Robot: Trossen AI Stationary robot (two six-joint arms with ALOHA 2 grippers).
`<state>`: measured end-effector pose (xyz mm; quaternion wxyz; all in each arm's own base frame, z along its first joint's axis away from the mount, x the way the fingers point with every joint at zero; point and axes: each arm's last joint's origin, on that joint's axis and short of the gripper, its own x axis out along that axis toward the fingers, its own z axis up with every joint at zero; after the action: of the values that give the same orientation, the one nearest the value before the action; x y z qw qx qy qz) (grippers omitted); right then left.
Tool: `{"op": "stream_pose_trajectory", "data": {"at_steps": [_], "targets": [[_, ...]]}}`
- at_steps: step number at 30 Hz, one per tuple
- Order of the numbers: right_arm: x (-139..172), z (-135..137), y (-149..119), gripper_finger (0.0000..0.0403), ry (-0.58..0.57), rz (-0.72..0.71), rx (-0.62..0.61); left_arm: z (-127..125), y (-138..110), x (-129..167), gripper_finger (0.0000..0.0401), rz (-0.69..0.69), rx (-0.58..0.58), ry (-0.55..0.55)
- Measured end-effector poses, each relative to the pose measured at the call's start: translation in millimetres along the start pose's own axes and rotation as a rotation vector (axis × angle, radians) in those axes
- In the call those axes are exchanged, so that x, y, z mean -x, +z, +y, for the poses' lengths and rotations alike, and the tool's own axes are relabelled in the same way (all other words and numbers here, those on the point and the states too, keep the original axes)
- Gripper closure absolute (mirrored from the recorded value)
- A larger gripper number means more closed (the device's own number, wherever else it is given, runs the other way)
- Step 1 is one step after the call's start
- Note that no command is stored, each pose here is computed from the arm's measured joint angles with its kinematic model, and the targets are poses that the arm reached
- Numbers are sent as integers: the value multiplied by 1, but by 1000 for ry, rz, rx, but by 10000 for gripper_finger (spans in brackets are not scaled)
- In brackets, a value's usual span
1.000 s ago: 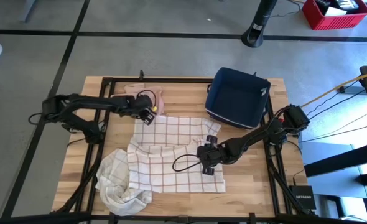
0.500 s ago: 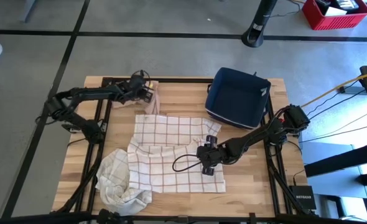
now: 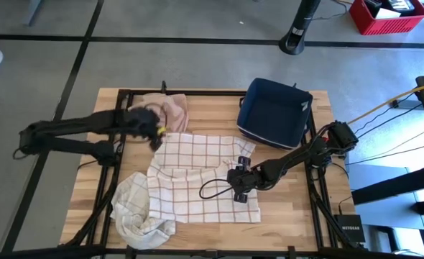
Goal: Fold towel
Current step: Fold the white with red-stripe towel
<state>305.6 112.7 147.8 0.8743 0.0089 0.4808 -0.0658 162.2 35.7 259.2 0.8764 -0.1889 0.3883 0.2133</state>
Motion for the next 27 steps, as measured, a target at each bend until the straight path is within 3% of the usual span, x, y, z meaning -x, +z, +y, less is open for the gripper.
{"op": "stream_pose_trajectory", "data": {"at_steps": [5, 9, 15, 22, 27], "targets": [[0, 0, 0, 238, 0, 0, 1, -42, -30, 12, 271, 140, -81, -208], [0, 0, 0, 238, 0, -1, 1, -68, -47, 15, 271, 187, -164, -274], [0, 0, 0, 238, 8, 4, 3, -83, -59, 3, 271, 179, -194, -154], [14, 9, 8, 238, 230, 209, 8, -94, -68, -26, 271, 272, -245, -45], [33, 3, 12, 238, 122, 353, 78, -92, -73, -41, 271, 355, -233, 43]]}}
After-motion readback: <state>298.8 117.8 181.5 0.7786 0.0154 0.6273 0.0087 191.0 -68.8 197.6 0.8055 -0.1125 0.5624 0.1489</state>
